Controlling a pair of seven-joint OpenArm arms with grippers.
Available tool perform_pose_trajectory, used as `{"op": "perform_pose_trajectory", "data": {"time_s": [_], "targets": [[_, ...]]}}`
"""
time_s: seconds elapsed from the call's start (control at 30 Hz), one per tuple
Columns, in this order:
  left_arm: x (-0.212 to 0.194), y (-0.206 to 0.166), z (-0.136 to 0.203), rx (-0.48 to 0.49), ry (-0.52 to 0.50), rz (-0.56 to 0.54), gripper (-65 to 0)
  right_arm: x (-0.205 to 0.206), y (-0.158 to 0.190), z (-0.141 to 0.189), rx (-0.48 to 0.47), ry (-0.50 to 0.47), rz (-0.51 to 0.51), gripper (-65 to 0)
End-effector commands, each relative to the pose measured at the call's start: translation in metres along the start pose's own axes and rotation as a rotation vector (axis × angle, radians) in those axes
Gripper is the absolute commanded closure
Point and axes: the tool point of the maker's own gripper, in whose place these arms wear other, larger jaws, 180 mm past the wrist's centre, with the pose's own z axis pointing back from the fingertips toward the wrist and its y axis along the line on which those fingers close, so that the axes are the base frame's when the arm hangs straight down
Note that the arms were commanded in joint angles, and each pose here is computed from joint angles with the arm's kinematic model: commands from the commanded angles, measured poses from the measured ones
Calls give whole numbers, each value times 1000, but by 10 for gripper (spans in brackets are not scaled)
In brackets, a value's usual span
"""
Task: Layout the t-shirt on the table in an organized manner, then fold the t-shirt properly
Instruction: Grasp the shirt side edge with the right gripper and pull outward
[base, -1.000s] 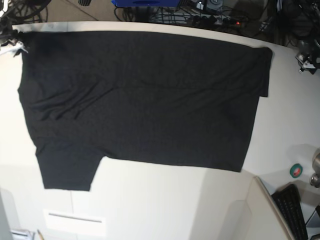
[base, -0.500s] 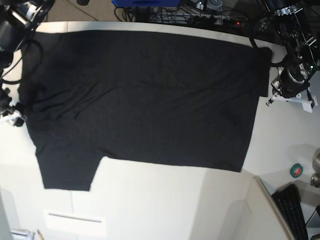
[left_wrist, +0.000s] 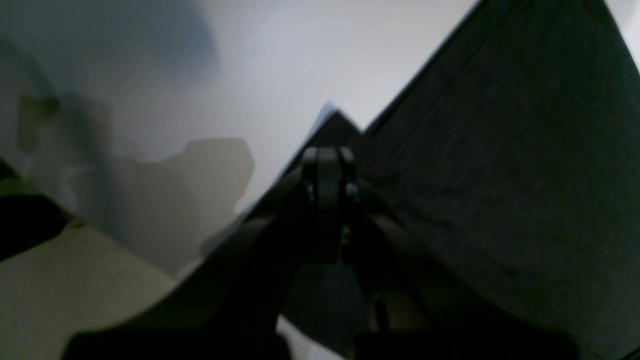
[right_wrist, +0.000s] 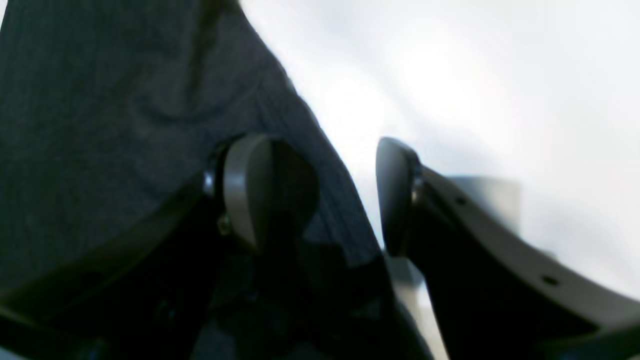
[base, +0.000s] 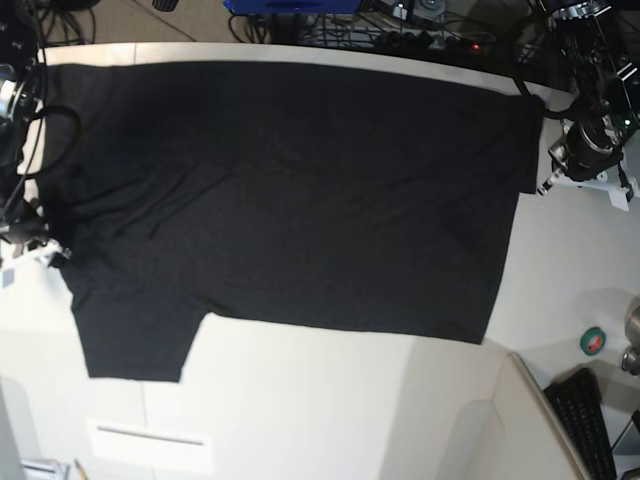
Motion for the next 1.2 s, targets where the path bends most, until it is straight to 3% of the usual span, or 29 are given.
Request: {"op": "perform_pose_trajectory", "data": {"time_s": [0.0, 0.07, 0.17, 0.27, 0.47, 0.77, 1.1, 1.13, 1.17], "targets": [[16, -2, 4, -9, -46, -14, 0, 8, -2, 1, -4, -3, 9, -308], [16, -2, 4, -9, -46, -14, 0, 8, -2, 1, -4, -7, 4, -240], [16, -2, 4, -9, -46, -14, 0, 20, 0, 4, 1, -41, 16, 0], [16, -2, 4, -9, -46, -14, 0, 32, 4, 14, 7, -95, 78, 0], [16, -2, 4, -9, -46, -13, 0, 30, 38, 44, 40, -76, 210, 0], [18, -3, 3, -12, -50, -12, 0, -2, 56, 102, 6, -16, 181, 0], [19, -3, 3, -11, -52, -14, 0, -45, 71, 113, 22, 53, 150, 0], [19, -3, 3, -11, -52, -14, 0, -47, 71, 113, 23, 69, 151, -57], [19, -3, 3, -10, -52, -12, 0, -47, 72, 113, 23, 74, 151, -153]]}}
